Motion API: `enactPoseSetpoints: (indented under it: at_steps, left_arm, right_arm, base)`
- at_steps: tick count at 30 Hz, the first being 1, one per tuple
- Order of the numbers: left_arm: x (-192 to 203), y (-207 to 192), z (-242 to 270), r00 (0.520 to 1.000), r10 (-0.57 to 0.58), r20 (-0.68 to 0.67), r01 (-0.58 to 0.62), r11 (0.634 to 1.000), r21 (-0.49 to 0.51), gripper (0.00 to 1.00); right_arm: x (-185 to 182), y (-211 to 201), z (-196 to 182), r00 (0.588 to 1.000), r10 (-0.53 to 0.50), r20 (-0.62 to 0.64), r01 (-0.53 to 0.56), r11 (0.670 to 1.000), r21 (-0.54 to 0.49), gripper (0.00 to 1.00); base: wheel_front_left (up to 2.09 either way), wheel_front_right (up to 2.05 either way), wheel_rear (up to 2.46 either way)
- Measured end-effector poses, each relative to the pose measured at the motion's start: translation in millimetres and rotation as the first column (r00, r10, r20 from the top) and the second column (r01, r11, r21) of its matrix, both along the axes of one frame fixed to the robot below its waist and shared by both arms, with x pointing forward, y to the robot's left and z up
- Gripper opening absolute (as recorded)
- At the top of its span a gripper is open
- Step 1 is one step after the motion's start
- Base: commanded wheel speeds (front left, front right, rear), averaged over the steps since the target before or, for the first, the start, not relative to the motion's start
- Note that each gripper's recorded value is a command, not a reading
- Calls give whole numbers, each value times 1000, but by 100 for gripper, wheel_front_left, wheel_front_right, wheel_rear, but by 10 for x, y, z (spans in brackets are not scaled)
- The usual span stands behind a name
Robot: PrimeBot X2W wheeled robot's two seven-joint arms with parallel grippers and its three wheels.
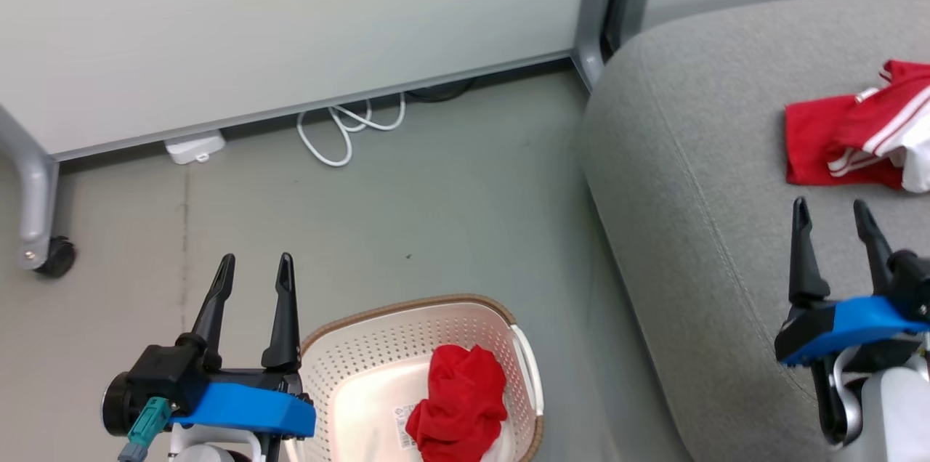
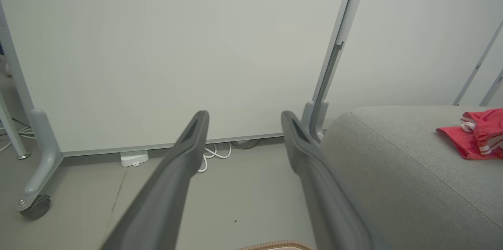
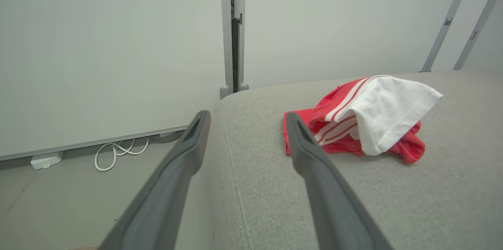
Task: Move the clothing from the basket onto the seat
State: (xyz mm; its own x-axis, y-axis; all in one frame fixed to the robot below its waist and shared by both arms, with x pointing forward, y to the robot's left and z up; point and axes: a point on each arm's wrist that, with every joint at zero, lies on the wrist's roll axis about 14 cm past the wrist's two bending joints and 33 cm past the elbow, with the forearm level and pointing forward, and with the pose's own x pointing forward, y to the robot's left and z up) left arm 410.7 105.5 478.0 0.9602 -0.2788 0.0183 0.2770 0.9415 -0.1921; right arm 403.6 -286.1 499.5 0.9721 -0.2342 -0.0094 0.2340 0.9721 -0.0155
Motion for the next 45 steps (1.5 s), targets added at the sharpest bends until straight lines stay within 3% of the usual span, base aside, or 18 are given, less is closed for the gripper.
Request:
enactPoseSetpoints:
  at_steps: [9, 21, 45]
  left_arm:
    - [-200, 354, -15, 995, 99, -15, -99, 995, 17, 100]
    - [-419, 634, -108, 982, 181, -53, -181, 983, 18, 100]
    - [-526, 706, -203, 977, 199, -81, -197, 980, 30, 100]
  right_arm:
    - [-86, 551, 141, 985, 156, 68, -157, 988, 7, 100]
    - [-182, 933, -37, 965, 262, 5, -262, 964, 49, 100]
    - [-225, 1041, -71, 958, 288, 5, -287, 953, 98, 100]
  base:
    - [0, 0, 0]
    - [0, 0, 0]
    - [0, 0, 0]
